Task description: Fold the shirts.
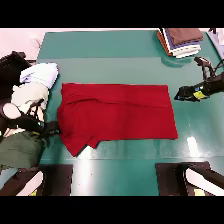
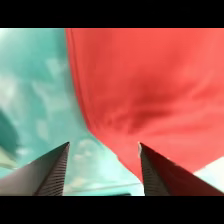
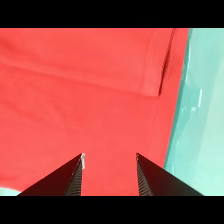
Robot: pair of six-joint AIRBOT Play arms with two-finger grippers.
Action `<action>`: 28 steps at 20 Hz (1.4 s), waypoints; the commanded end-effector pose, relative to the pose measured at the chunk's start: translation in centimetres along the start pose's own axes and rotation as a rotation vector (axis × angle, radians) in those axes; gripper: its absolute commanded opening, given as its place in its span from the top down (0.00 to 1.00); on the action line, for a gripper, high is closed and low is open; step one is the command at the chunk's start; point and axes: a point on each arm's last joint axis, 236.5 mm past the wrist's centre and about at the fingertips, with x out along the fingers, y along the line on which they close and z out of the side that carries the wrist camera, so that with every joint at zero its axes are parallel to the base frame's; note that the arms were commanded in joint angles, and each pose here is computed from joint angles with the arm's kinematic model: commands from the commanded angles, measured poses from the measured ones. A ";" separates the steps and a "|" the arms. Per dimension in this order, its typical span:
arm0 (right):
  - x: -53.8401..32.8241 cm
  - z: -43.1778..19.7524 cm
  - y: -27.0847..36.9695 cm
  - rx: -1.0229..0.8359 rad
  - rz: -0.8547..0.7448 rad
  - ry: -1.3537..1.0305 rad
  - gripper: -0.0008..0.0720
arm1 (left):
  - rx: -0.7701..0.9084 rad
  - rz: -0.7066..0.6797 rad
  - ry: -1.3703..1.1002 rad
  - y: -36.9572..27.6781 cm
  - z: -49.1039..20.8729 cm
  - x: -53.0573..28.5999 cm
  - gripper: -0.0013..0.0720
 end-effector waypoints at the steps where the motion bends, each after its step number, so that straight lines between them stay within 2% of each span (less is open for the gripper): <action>1: -0.6 -0.9 0.3 -0.005 -0.002 -0.032 0.47 | -0.071 -0.111 0.022 -1.7 -2.8 2.7 0.30; 10: -3.3 -0.8 0.9 -0.027 -0.009 -0.118 0.47 | -0.022 -0.122 0.029 -3.7 -4.1 4.7 0.30; 11: -3.5 -0.7 1.0 -0.028 -0.010 -0.124 0.47 | -0.025 -0.124 0.013 -3.8 -3.8 4.7 0.46; 12: -3.5 -0.8 1.0 -0.029 -0.010 -0.124 0.47 | -0.025 -0.125 -0.004 -3.8 -3.4 4.7 0.74; 13: -3.5 -0.9 1.0 -0.028 -0.009 -0.120 0.47 | -0.026 -0.128 -0.024 -3.8 -2.9 4.7 0.89; 14: -3.5 -0.9 1.0 -0.028 -0.009 -0.116 0.47 | -0.025 -0.130 -0.040 -3.9 -2.4 4.6 0.95; 18: -3.1 -2.2 -0.4 0.010 -0.024 -0.068 0.47 | 0.034 -0.129 -0.098 -5.2 -0.2 1.9 0.95; 21: -0.6 -7.2 -4.2 0.148 -0.031 0.084 0.46 | 0.142 -0.125 -0.138 -6.5 1.3 -1.0 0.95; 22: 0.6 -9.3 -5.7 0.219 -0.028 0.133 0.39 | 0.152 -0.130 -0.148 -6.8 1.6 -1.6 0.95; 23: 2.0 -11.6 -7.1 0.310 -0.024 0.174 0.26 | 0.168 -0.134 -0.161 -7.1 1.9 -2.0 0.95; 25: 4.6 -15.8 -8.3 0.475 0.024 0.263 0.26 | 0.169 -0.136 -0.175 -7.2 2.2 -2.1 0.95; 28: 7.7 -18.0 -6.5 0.581 0.185 0.311 0.28 | 0.167 -0.138 -0.178 -7.3 2.3 -2.1 0.95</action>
